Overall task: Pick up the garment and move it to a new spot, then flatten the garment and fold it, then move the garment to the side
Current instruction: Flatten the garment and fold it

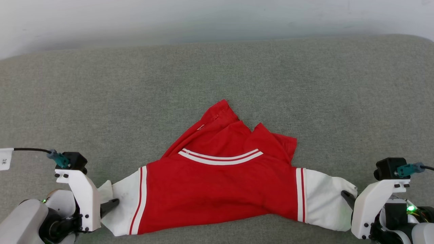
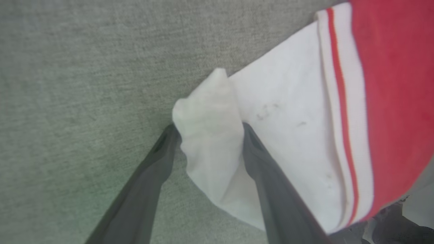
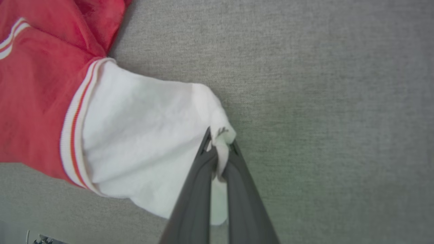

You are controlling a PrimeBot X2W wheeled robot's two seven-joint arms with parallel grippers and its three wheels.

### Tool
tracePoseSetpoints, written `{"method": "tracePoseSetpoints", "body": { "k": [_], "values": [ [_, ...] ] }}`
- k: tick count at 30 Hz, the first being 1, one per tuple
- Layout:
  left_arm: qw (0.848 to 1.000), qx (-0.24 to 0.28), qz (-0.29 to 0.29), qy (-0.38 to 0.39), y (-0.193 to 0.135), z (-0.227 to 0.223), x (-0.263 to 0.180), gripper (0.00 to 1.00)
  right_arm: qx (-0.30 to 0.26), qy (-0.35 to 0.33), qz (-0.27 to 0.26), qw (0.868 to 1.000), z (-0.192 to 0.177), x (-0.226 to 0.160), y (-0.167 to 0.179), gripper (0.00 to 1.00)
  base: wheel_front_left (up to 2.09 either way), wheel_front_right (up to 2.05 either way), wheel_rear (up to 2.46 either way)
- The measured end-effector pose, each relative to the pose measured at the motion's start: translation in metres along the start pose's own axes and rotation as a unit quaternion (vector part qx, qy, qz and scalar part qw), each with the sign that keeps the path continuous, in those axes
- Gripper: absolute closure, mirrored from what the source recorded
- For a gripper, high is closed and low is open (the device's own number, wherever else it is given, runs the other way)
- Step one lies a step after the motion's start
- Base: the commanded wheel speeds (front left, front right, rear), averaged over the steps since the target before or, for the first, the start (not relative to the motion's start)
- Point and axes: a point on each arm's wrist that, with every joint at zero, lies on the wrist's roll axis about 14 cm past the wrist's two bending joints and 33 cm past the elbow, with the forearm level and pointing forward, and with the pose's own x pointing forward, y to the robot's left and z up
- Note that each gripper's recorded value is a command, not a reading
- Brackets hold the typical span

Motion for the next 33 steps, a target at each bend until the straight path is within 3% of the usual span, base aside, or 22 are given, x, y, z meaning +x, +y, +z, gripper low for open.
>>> {"method": "tracePoseSetpoints", "body": {
  "k": [7, 10, 16, 22, 25, 33],
  "values": [
    [0.999, 0.007, 0.005, -0.046, -0.004, 0.013, 0.003, 1.0, -0.006, -0.031, -0.009, 0.999, 0.015, -0.004, -0.008, 1.0, 0.0, 0.0, 0.0],
    [0.986, 0.032, 0.033, -0.159, -0.009, 0.055, -0.015, 1.0, -0.038, -0.094, -0.02, 0.995, 0.051, -0.017, -0.01, 1.0, 0.0, 0.0, 0.0],
    [0.947, 0.073, 0.066, -0.306, -0.021, 0.125, -0.073, 1.0, -0.079, -0.182, -0.029, 0.98, 0.106, -0.042, -0.006, 1.0, 0.0, 0.0, 0.0],
    [0.89, 0.089, 0.089, -0.438, -0.032, 0.19, -0.145, 1.0, -0.114, -0.275, -0.038, 0.954, 0.171, -0.074, 0.005, 1.0, 0.0, 0.0, 0.0],
    [0.866, 0.089, 0.103, -0.481, -0.036, 0.215, -0.171, 1.0, -0.119, -0.309, -0.034, 0.943, 0.199, -0.087, 0.012, 1.0, 0.0, 0.0, 0.0],
    [0.821, 0.076, 0.113, -0.555, -0.044, 0.288, -0.207, 1.0, -0.147, -0.375, -0.034, 0.915, 0.277, -0.098, 0.027, 1.0, 0.0, 0.0, 0.0]
  ]
}}
